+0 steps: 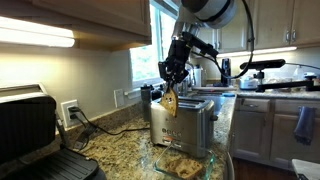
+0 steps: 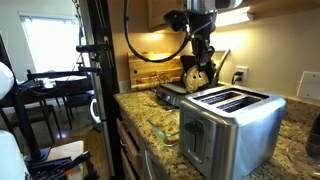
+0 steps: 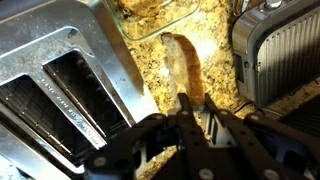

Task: Put a slice of bread in the toaster and push the toaster lever down

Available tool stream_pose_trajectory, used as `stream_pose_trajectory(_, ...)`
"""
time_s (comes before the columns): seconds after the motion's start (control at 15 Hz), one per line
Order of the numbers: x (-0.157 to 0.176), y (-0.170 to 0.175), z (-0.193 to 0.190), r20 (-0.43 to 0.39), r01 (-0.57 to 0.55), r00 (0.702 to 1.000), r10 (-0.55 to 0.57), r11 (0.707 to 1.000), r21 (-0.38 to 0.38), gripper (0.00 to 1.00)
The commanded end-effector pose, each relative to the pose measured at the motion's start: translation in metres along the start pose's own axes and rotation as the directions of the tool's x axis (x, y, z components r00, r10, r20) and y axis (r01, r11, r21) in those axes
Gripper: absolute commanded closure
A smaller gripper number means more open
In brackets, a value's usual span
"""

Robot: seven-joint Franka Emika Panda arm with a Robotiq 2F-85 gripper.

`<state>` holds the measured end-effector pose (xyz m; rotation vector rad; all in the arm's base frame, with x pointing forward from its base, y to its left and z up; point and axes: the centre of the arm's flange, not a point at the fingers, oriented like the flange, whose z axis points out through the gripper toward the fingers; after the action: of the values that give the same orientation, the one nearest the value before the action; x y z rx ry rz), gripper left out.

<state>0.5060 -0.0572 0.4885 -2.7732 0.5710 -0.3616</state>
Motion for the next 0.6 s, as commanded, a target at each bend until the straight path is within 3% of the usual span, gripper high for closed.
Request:
stream_pose_trajectory(0.0,-0.014,0.005,-0.026,-0.04,-0.025,0.999,0.025,1.0,0.011,0.95)
stream_pose_trajectory(0.53,-0.003,0.014,-0.029,-0.058,-0.063,0.996,0.063,0.998,0.007,0.95)
